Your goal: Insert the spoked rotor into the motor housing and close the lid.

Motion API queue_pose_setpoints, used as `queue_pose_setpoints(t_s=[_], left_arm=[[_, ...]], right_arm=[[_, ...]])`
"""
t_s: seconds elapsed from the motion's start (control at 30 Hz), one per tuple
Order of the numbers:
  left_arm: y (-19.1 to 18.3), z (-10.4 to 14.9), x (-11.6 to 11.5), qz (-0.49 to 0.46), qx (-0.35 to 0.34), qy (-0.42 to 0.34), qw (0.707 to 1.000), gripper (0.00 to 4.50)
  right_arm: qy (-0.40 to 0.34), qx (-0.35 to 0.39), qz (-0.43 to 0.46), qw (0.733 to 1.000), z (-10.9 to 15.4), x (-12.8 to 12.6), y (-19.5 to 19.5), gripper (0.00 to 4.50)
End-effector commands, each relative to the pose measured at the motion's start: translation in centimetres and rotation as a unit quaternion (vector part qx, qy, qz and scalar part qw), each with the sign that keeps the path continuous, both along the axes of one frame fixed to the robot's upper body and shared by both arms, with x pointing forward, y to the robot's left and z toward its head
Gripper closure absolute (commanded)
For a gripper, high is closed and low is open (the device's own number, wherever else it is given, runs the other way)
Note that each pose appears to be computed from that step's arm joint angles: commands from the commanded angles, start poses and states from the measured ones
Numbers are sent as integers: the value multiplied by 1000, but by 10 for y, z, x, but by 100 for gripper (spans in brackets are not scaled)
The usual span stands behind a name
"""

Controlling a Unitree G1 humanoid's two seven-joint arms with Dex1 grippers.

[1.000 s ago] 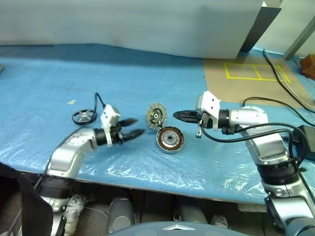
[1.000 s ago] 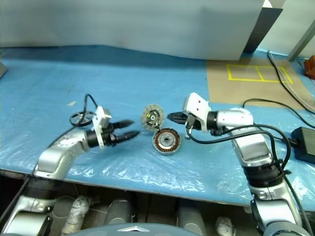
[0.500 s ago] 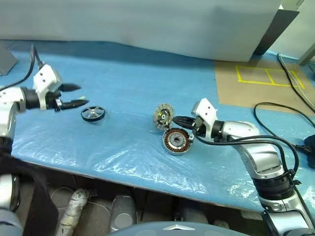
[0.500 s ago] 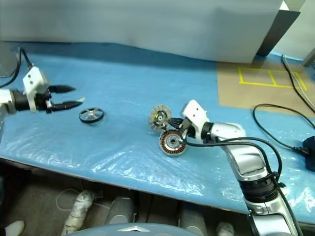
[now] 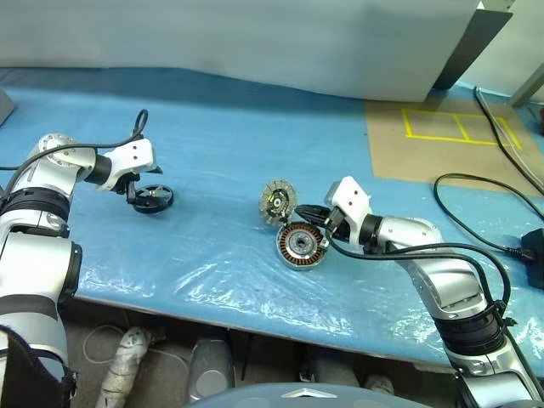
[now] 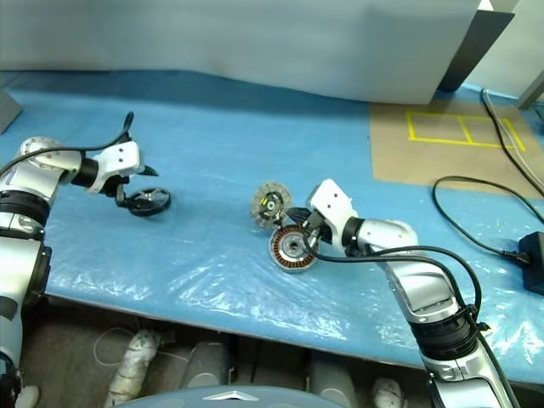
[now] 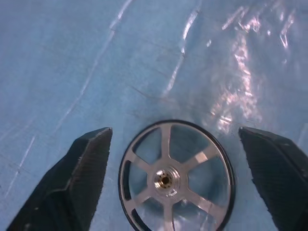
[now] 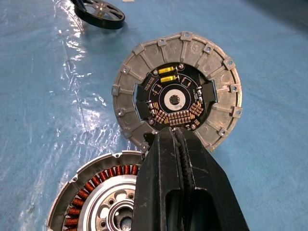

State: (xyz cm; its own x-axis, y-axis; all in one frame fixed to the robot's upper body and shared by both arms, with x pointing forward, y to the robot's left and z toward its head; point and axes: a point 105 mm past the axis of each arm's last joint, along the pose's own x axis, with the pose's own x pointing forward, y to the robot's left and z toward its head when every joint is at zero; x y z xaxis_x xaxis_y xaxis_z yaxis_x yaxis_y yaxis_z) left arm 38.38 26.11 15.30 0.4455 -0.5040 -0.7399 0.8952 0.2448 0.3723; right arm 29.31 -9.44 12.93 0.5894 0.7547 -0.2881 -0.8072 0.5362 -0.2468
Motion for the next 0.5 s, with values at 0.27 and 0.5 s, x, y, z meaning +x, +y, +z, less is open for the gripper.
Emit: queue_pose_setpoints(t_s=[0.27, 0.5], left_arm=[[1, 35, 19, 48, -36, -75, 995, 4], [13, 36, 22, 114, -26, -48, 992, 4]], right_arm=[[-23, -15, -7, 1000, 3, -6, -1, 450], [-25, -23, -2, 999, 2, -4, -1, 450]])
